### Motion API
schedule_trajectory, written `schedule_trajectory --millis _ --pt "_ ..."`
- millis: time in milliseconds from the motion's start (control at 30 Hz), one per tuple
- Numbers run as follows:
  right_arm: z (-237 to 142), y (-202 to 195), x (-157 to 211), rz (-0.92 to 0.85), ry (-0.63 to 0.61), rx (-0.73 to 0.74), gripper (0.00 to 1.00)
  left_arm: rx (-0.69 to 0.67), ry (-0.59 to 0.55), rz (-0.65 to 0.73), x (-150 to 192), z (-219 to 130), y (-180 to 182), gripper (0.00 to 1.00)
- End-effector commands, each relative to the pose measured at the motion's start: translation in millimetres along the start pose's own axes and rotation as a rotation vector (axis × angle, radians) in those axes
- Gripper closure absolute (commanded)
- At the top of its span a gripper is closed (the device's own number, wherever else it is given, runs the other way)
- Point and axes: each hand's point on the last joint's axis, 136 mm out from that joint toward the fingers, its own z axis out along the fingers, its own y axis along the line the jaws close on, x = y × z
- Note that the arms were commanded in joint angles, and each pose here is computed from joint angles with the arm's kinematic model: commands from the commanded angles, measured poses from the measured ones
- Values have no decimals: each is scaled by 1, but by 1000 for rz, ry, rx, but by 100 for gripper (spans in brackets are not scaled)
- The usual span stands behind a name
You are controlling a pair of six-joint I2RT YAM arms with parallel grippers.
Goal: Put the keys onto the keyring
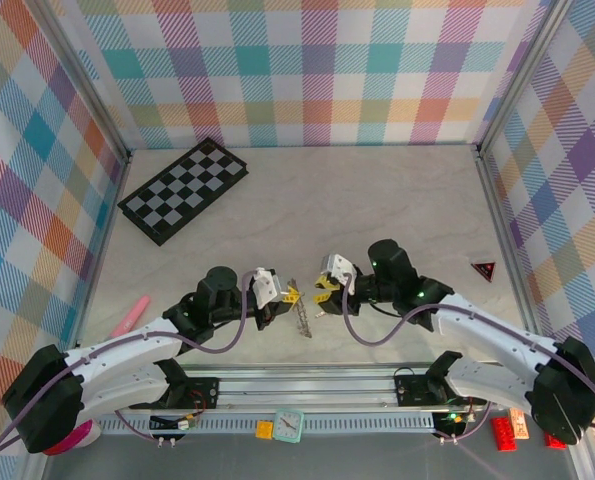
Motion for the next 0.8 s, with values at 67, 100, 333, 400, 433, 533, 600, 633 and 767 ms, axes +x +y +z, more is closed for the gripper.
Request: schedule_trajectory --millis 67,100,333,400,433,533,600,633,767 --pt "7 12 -21 -117 -79 -121 67 31 -89 76 -20 -5 -6 100" --pt "9 12 -19 -116 -76 -127 68 32 -88 75 -19 -5 -6 100" --pt "14 12 -23 -121 -99 -149 77 60 -92 76 -18 -2 -10 100" --pt "15 12 -23 -118 -97 -155 77 67 -99 80 -20 -2 -11 100" --pt "16 12 -22 -118 -96 -159 78 70 -99 80 -20 -2 -11 100" --pt "17 13 -23 -121 -102 -170 81 72 -102 82 -21 -2 -12 100" --pt "17 14 -25 -122 -105 -180 82 71 -105 83 -22 -3 -12 100" --pt "18 14 -25 -120 -102 -185 82 71 -106 84 -22 -3 -12 100" --pt "18 15 -20 -120 -83 -188 83 68 -103 82 -21 -3 -12 100"
